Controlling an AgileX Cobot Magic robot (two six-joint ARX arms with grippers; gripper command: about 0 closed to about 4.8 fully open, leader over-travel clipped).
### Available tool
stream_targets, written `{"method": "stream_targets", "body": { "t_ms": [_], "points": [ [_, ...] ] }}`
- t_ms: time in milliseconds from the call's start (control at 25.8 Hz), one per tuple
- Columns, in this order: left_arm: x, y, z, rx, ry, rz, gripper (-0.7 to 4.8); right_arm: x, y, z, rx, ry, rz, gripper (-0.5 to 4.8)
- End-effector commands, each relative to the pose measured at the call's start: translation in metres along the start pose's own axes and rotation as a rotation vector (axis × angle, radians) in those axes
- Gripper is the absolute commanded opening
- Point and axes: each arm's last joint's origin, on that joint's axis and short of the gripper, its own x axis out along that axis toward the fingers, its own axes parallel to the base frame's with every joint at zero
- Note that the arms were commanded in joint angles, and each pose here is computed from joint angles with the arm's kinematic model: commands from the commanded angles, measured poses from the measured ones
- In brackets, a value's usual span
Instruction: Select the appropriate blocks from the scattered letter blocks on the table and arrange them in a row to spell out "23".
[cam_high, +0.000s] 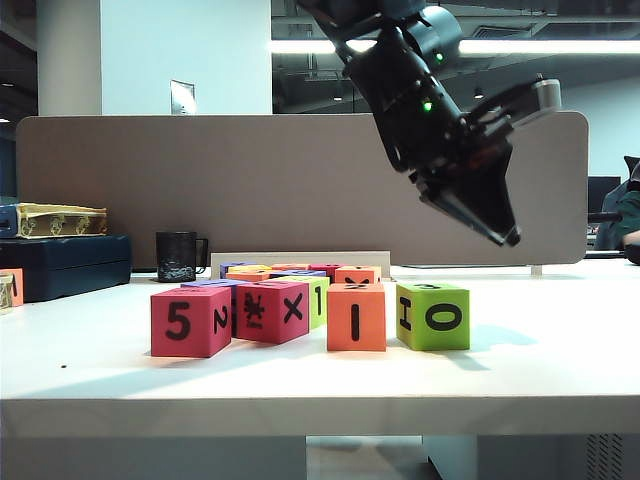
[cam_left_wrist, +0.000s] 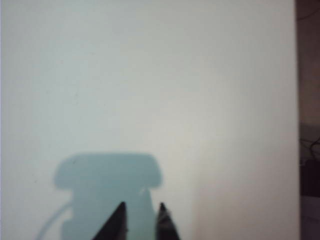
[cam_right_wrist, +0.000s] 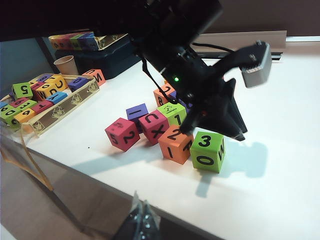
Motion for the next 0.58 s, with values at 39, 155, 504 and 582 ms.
{"method": "stream_targets", "body": {
  "t_ms": [39, 155, 504, 582],
  "points": [
    [0.003, 0.003, -0.001, 0.002, 0.022, 0.057, 0.39, -0.002, 0.001, 0.000, -0.014, -0.015, 0.000, -0.01],
    [0.011, 0.005, -0.005, -0.005, 0.044, 0.061, 0.30, -0.002, 0.001, 0.000, -0.014, -0.015, 0.001, -0.01],
    [0.022, 0.004, -0.019, -0.036, 0.185, 0.084, 0.15, -0.002, 0.001, 0.000, -0.013, -0.014, 0.000, -0.01],
    [0.022, 0.003, -0.021, -0.043, 0.204, 0.071, 0.15, -0.002, 0.001, 0.000, -0.014, -0.015, 0.000, -0.01]
  ]
}}
